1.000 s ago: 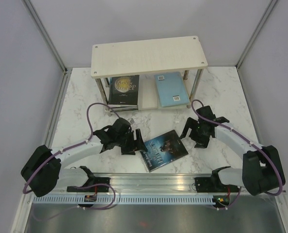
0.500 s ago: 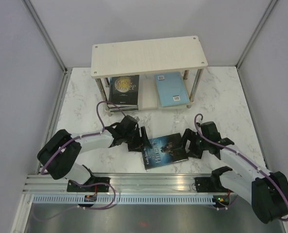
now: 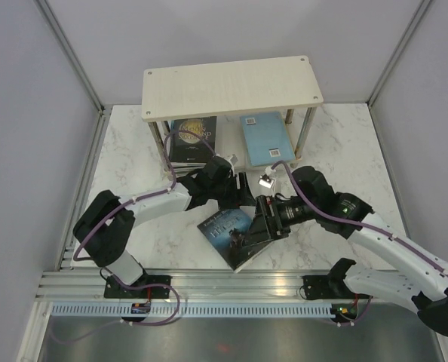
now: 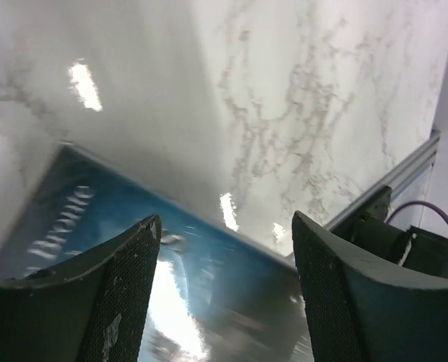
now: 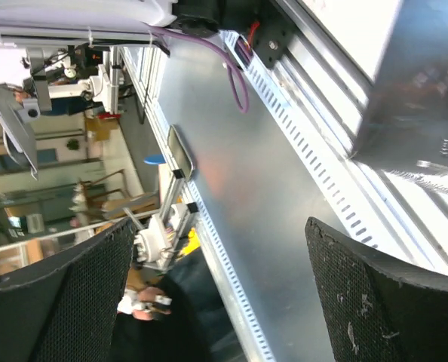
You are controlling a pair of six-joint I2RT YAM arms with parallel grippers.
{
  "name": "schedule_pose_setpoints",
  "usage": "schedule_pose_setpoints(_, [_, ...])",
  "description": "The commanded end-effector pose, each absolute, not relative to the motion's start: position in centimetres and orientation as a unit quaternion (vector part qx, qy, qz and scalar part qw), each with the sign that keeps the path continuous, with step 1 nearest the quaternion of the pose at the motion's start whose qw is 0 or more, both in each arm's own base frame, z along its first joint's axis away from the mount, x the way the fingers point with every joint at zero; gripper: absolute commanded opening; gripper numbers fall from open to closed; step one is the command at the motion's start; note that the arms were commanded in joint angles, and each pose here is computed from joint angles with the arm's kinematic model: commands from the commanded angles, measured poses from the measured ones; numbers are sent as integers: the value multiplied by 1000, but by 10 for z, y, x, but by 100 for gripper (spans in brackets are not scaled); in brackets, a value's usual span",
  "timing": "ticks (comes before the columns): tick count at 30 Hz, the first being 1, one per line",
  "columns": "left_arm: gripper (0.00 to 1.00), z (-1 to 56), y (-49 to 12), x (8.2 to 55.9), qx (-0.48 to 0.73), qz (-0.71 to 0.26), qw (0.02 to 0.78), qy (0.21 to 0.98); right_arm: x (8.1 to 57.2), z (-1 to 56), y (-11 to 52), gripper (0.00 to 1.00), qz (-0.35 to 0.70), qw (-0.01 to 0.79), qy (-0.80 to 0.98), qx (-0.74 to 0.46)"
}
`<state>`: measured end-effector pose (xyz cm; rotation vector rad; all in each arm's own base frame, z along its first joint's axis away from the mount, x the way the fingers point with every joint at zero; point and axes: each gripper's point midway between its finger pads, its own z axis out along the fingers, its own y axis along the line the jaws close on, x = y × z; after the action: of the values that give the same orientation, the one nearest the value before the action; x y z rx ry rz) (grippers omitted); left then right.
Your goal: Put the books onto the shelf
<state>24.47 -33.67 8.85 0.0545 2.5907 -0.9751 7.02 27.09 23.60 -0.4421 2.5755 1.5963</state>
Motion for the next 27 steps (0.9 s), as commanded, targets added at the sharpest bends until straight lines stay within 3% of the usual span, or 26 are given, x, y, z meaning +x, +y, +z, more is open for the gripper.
schedule_pose_setpoints(1, [74, 119, -345, 242, 70, -368, 217, 902, 59, 219, 250, 96, 468, 26, 865, -178])
schedule_pose_setpoints(8, [74, 134, -318, 220, 73, -362, 225, 902, 84, 198, 235, 96, 389, 87, 904, -153])
schedule_pose_setpoints(15, [79, 172, -266, 195, 18, -348, 273, 896, 146, 146, 230, 96, 293, 152, 939, -92])
schedule_pose_setpoints(27, [83, 55, -202, 132, -127, -317, 196, 919, 208, 61, 261, 96, 317, 132, 937, -66])
